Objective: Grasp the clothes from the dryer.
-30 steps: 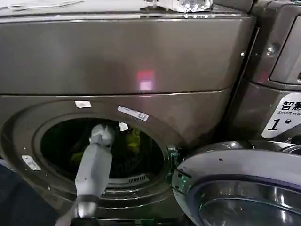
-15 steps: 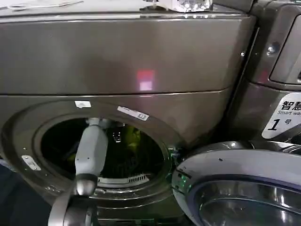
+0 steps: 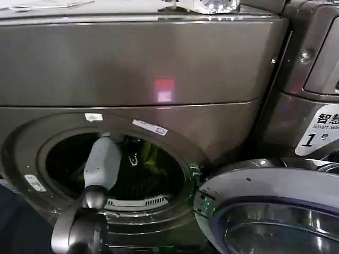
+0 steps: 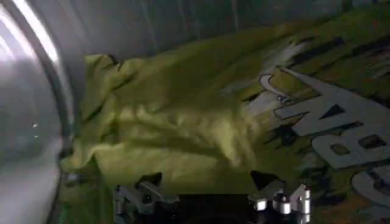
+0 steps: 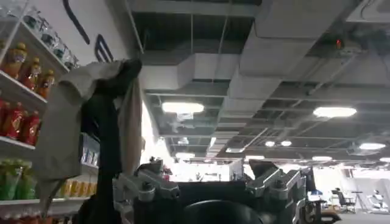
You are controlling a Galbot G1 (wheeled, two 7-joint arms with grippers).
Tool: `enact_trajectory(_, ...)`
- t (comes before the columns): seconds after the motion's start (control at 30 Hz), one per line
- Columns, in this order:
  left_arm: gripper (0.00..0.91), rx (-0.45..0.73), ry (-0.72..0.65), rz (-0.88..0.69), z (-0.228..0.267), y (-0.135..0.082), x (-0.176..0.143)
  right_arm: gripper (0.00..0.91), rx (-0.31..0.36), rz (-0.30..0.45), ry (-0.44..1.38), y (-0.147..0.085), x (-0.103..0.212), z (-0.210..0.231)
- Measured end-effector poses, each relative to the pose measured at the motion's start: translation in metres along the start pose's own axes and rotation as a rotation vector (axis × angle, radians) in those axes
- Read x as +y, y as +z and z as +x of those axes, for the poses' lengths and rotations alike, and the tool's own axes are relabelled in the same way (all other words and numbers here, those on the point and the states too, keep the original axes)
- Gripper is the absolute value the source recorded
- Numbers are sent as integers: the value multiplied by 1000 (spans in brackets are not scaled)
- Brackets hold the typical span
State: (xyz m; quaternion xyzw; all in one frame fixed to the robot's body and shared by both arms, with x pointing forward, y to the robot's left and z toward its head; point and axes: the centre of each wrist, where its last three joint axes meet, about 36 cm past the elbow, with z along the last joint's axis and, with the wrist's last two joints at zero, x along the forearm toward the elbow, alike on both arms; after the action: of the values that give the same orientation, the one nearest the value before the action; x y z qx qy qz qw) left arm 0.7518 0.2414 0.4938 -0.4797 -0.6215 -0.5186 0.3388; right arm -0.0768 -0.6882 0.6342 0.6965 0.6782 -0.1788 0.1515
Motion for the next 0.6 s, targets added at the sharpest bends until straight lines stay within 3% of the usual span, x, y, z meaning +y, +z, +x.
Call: enact_trajectory(0.6,907,-48,95,83,-33,25,-14,907,2,0,-12,1,4,3)
